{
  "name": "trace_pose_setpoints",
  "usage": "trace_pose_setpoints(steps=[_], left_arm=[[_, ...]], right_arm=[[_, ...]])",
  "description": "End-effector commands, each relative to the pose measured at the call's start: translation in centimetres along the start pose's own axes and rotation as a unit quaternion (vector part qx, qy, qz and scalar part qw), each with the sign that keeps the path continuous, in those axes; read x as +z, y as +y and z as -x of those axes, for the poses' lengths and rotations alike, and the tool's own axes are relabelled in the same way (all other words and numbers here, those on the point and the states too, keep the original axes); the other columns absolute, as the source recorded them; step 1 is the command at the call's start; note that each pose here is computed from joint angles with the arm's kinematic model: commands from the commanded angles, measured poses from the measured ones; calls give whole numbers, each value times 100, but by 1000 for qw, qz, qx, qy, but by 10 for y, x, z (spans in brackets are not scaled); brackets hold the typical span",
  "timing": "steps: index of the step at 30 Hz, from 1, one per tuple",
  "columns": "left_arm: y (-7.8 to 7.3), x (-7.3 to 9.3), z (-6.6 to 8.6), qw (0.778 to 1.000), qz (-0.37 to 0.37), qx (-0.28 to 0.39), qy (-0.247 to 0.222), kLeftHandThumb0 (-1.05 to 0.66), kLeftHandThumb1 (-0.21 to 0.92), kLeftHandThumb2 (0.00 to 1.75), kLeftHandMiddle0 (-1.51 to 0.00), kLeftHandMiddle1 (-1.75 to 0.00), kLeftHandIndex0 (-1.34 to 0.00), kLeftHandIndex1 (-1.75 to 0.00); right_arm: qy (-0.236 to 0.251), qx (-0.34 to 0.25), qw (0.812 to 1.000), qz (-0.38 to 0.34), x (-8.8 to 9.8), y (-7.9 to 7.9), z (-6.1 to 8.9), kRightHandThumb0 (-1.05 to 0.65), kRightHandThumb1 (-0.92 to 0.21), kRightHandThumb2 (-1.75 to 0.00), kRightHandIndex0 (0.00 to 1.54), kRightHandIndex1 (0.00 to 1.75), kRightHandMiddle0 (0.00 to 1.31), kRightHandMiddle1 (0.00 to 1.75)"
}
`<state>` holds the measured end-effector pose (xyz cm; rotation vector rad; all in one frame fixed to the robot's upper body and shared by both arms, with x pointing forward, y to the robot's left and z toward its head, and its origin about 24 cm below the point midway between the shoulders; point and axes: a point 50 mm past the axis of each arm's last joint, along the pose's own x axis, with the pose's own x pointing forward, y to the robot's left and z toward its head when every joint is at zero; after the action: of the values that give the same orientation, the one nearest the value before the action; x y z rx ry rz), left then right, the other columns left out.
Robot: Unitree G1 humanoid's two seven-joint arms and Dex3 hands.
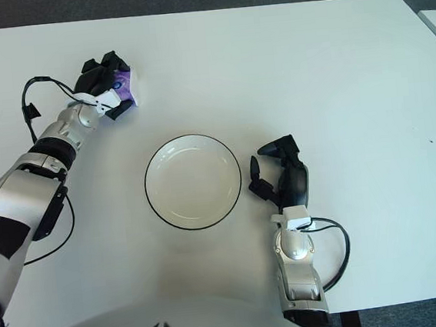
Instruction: Put the tissue paper into the plate.
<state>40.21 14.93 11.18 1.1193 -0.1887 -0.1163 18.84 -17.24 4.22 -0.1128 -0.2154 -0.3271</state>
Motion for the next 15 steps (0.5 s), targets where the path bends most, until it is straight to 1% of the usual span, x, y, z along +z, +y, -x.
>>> trace_pose_setpoints(steps=[1, 7, 15], left_arm=[[-76, -35, 46, 988, -16, -140, 70, -3, 6, 159, -74, -175, -65, -170], [-76, -36, 48, 990, -21, -120, 67, -1, 2, 163, -78, -175, -69, -166], [-78, -36, 50, 992, -23, -104, 65, 0, -2, 167, -82, -175, -70, -166]], right_arm=[[71, -5, 997, 14, -21, -8, 18, -42, -53, -106, 49, 158, 44, 175], [70, -3, 997, 14, -21, -9, 18, -42, -53, -106, 50, 158, 44, 175], [71, -3, 997, 16, -20, -9, 19, -42, -53, -106, 52, 158, 44, 175]])
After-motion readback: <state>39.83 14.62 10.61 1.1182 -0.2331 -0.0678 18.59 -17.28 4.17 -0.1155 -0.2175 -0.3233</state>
